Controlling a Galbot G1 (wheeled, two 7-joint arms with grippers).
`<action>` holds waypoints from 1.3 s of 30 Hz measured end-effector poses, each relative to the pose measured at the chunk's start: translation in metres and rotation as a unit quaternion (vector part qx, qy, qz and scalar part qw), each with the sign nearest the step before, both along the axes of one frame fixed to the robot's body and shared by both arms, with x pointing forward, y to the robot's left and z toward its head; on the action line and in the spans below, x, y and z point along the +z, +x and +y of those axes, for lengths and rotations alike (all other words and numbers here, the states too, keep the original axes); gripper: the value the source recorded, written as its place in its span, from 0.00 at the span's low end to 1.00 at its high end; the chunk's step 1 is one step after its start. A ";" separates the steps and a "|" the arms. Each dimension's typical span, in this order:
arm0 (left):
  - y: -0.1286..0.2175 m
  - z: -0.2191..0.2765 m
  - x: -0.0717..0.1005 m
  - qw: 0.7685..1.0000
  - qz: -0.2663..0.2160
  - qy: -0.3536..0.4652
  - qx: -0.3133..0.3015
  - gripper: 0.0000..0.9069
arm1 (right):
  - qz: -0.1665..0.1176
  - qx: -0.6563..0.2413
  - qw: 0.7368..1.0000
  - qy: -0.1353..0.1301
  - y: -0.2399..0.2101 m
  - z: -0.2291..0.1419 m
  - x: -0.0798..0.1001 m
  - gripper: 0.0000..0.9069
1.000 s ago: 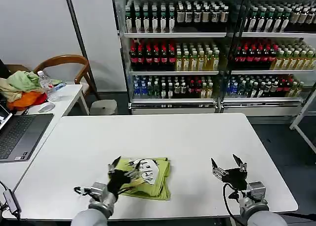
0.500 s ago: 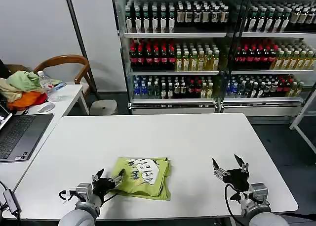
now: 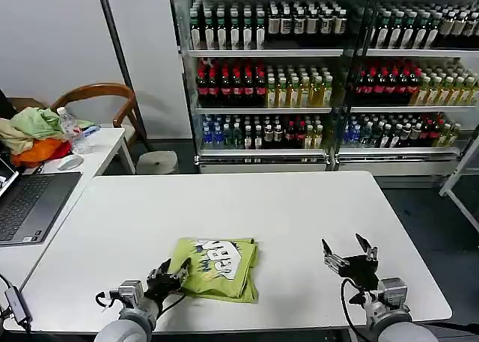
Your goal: Fold and organize the clothes.
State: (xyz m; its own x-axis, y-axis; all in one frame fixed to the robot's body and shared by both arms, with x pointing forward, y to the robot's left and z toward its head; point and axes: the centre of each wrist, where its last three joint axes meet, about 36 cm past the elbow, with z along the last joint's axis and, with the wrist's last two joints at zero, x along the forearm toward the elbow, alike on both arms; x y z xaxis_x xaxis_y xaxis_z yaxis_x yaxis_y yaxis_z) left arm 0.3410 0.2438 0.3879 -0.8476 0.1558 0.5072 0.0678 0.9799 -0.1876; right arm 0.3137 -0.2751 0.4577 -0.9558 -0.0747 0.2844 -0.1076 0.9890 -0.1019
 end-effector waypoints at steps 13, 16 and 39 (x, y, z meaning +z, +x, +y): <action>0.004 -0.003 -0.004 1.000 -0.007 -0.027 -0.001 0.04 | 0.003 0.002 1.000 0.001 0.003 0.001 -0.003 1.00; 0.005 -0.004 0.001 0.999 -0.018 -0.033 0.002 0.04 | 0.002 0.002 1.000 0.000 0.005 0.001 -0.004 1.00; 0.015 0.127 0.099 0.977 -0.076 0.128 0.152 0.04 | -0.009 0.015 1.000 0.000 0.015 0.004 -0.004 1.00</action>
State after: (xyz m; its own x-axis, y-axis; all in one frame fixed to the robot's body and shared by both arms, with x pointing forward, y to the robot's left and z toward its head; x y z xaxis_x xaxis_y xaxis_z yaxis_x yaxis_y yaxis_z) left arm 0.3561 0.3703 0.4871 -0.9038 -0.2300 0.3609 -0.2250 0.9727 0.0566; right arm 0.3287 -0.2708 0.4540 -0.9579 -0.1035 0.2677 -0.1355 0.9853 -0.1040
